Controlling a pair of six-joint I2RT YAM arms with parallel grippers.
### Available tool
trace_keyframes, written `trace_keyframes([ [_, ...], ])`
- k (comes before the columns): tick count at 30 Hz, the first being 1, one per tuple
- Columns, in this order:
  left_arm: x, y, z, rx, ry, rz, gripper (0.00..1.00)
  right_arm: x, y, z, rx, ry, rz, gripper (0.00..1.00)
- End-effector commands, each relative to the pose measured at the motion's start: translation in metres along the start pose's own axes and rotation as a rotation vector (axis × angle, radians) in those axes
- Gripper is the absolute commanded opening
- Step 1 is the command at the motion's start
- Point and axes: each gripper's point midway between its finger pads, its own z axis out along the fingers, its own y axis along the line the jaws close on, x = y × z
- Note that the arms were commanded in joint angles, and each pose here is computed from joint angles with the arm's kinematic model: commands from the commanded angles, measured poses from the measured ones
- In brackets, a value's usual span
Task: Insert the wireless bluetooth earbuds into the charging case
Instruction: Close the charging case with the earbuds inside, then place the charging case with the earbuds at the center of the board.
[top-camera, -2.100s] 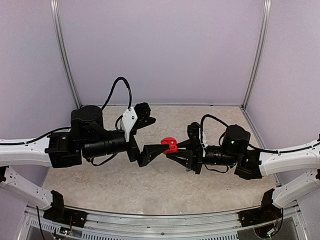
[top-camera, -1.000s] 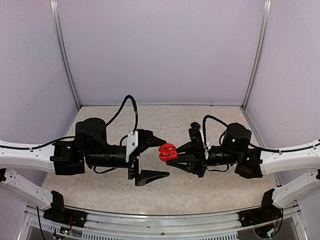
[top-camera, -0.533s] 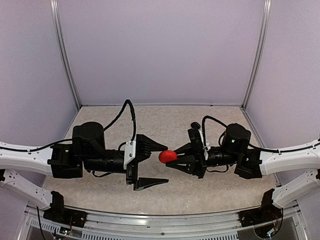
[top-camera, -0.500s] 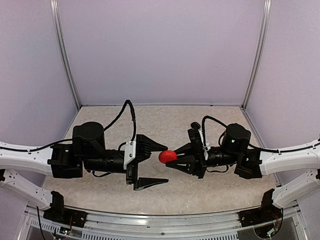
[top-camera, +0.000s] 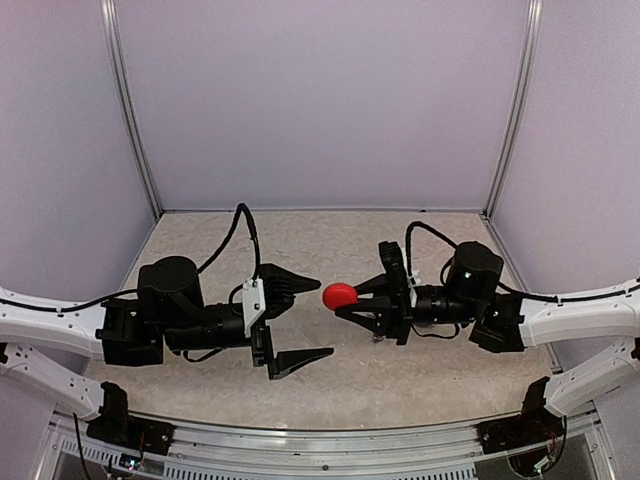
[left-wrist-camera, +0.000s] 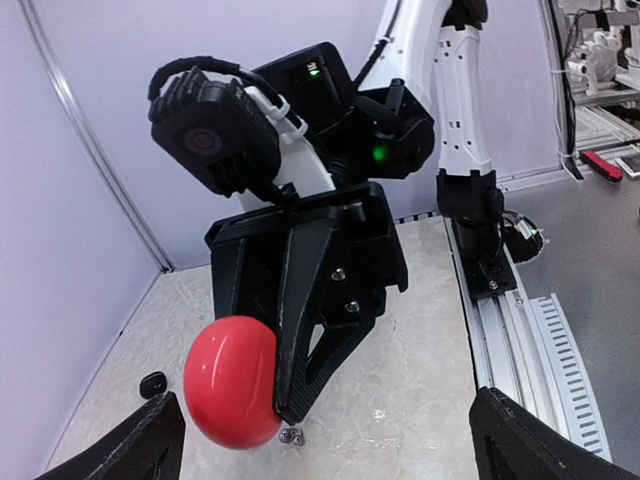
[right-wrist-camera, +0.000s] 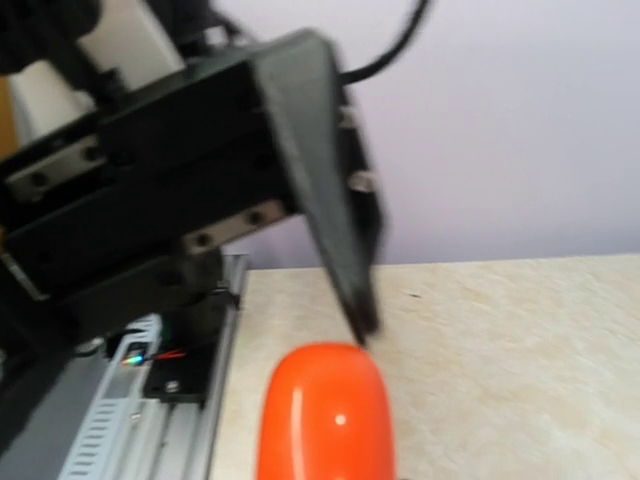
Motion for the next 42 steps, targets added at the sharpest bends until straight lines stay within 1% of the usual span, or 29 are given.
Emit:
trace_keyframes([
  [1,-0.015,0.051,-0.019,-0.246,-0.080,-0.129,0.99,-0.013,-0.030,-0.013,0.126,-0.024,0.044,0.00],
  [8,-0.002,0.109,-0.037,-0.463,-0.105,-0.360,0.99,-0.002,-0.098,-0.048,0.344,0.050,0.150,0.01],
  [12,0.006,0.127,-0.046,-0.540,-0.114,-0.469,0.99,0.030,-0.141,-0.062,0.448,0.167,0.255,0.01],
  [15,0.012,0.142,-0.056,-0.637,-0.117,-0.524,0.99,0.059,-0.170,-0.071,0.507,0.242,0.346,0.01],
  [19,0.025,0.149,-0.059,-0.706,-0.092,-0.606,0.99,0.096,-0.202,-0.078,0.544,0.309,0.459,0.00],
  [26,0.051,0.151,-0.067,-0.785,-0.060,-0.718,0.99,0.145,-0.249,-0.085,0.595,0.405,0.547,0.00],
  [31,0.062,0.150,-0.070,-0.806,-0.044,-0.736,0.99,0.173,-0.272,-0.090,0.609,0.443,0.593,0.02],
  [37,0.071,0.151,-0.075,-0.838,-0.026,-0.743,0.99,0.202,-0.296,-0.100,0.638,0.489,0.641,0.10],
  [42,0.078,0.151,-0.078,-0.857,-0.004,-0.724,0.99,0.217,-0.311,-0.106,0.656,0.508,0.669,0.13],
])
